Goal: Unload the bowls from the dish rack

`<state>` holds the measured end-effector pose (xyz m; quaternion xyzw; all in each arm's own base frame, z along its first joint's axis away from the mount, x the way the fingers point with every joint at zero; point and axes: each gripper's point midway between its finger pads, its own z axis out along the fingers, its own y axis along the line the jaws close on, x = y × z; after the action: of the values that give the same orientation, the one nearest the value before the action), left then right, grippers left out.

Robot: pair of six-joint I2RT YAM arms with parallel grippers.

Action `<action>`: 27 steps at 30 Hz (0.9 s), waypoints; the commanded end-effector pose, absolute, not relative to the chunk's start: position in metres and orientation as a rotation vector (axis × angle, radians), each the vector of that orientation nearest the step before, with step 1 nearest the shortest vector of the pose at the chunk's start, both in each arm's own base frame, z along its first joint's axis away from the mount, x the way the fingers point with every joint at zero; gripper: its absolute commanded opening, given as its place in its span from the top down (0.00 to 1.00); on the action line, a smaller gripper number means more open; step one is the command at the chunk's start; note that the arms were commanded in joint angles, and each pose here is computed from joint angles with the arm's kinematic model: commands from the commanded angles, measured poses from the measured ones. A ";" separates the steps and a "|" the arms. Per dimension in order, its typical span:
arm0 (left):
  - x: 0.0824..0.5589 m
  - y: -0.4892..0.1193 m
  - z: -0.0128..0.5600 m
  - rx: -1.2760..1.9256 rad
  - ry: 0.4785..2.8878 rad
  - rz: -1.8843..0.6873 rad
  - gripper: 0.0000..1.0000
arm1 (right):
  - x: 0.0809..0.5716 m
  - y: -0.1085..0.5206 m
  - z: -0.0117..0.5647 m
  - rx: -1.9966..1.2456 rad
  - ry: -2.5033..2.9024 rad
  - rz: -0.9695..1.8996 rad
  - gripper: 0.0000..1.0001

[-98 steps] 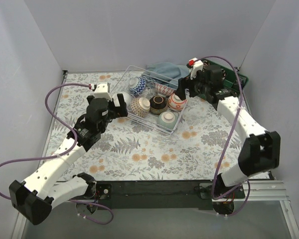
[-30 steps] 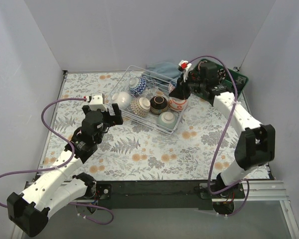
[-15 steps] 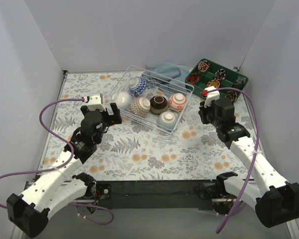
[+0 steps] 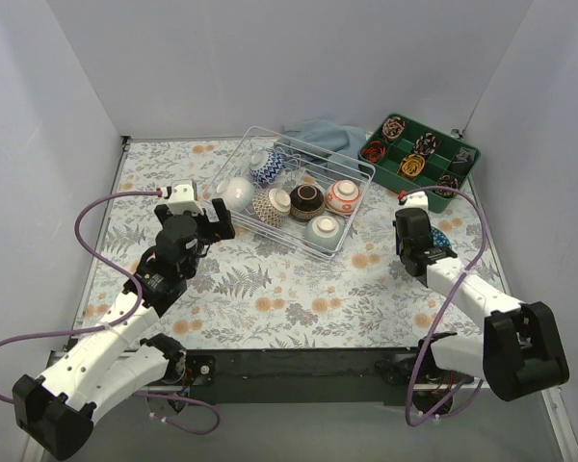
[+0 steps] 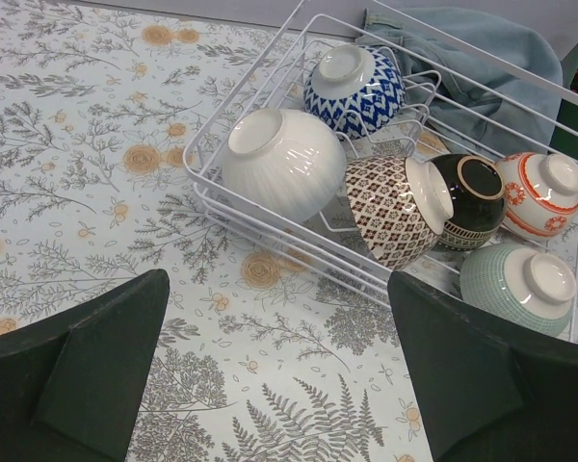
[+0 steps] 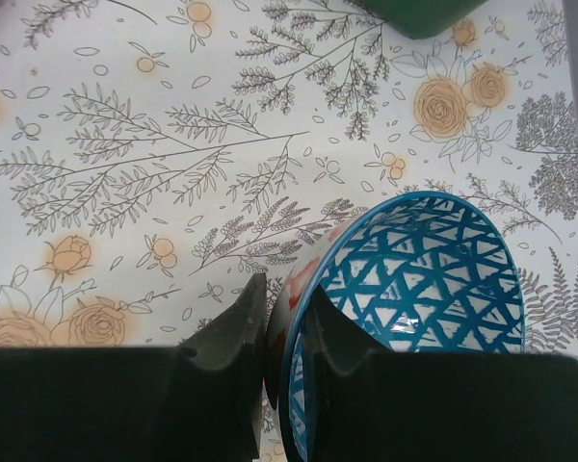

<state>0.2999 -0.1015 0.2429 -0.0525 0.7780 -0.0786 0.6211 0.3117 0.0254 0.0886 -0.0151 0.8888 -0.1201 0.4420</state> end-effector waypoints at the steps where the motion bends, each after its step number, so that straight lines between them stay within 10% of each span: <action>1: 0.297 -0.093 0.249 -0.154 1.762 -0.166 0.02 | 0.334 0.022 0.096 0.079 2.113 -0.326 0.89; 27: 0.298 -0.096 0.249 -0.150 1.770 -0.186 0.02 | 0.329 0.063 0.116 -0.035 2.157 -0.126 0.25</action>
<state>0.2990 -0.0995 0.2459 -0.0594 0.7745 -0.0803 0.6246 0.3168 0.0456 0.0693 -0.0134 0.9017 -0.0876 0.4232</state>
